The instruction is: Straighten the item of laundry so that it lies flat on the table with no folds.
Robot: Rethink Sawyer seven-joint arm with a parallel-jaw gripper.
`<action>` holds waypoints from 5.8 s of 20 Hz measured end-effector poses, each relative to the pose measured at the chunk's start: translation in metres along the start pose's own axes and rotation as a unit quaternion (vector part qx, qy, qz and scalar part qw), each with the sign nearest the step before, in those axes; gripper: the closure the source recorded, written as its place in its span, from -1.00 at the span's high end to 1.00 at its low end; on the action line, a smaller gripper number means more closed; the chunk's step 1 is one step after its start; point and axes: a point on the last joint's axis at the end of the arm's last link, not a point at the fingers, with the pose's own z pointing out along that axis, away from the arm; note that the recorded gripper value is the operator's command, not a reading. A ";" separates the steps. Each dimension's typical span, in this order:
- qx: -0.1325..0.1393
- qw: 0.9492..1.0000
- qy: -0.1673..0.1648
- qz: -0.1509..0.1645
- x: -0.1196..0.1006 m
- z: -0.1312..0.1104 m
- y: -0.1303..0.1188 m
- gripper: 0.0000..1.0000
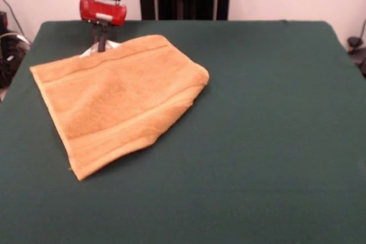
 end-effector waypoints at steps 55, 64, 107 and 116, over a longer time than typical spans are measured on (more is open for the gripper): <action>-0.005 0.996 0.086 -0.014 0.106 -0.098 -0.003 -1.00; -0.015 0.995 0.095 -0.029 0.104 -0.100 -0.001 -1.00; -0.095 0.964 0.241 -0.056 0.030 -0.188 0.016 -1.00; -0.092 0.963 0.249 -0.047 0.020 -0.190 0.012 -1.00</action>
